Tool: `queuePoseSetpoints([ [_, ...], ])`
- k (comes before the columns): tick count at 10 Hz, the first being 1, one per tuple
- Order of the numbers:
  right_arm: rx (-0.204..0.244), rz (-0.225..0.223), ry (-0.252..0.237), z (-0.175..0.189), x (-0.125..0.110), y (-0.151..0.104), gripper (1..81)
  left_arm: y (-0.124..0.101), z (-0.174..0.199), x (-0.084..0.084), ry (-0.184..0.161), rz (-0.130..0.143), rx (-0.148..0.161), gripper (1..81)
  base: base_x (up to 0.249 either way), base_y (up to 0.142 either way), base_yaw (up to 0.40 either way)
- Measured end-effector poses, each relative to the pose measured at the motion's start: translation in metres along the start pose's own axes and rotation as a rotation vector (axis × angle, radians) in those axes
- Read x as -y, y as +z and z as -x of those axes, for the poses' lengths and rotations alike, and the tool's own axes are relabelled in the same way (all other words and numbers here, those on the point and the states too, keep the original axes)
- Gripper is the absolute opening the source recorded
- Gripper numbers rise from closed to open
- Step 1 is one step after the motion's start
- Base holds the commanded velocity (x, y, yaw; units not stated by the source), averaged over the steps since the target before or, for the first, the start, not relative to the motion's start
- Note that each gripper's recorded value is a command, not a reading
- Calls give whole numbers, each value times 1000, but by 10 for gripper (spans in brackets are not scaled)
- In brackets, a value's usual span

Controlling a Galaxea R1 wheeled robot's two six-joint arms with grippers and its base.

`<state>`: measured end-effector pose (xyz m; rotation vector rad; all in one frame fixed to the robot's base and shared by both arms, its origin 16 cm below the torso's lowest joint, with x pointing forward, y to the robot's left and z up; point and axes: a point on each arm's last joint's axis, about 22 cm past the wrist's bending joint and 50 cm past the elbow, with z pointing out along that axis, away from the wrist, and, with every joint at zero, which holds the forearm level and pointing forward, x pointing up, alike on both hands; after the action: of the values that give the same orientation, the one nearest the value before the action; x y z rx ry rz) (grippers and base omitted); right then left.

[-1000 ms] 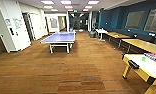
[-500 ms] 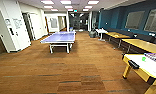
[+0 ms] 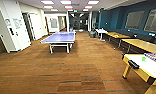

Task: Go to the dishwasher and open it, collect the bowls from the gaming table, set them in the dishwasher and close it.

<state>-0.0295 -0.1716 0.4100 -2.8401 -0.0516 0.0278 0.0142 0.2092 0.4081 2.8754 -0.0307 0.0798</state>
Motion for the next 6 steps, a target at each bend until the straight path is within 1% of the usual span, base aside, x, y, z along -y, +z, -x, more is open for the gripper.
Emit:
queuePoseSetpoints([
  [1, 0, 0, 0, 0, 0, 0, 811, 0, 0, 0, 0, 0, 1, 811, 0, 0, 0],
  [3, -3, 0, 0, -2, 0, 0, 811, 0, 0, 0, 1, 0, 0, 811, 0, 0, -172],
  [4, -2, 0, 0, -2, 0, 0, 811, 0, 0, 0, 5, 0, 1, 811, 0, 0, -343],
  [6, -2, 0, -1, -2, 0, 0, 811, 0, 3, -1, 33, 2, 3, 811, 0, 0, -386],
])
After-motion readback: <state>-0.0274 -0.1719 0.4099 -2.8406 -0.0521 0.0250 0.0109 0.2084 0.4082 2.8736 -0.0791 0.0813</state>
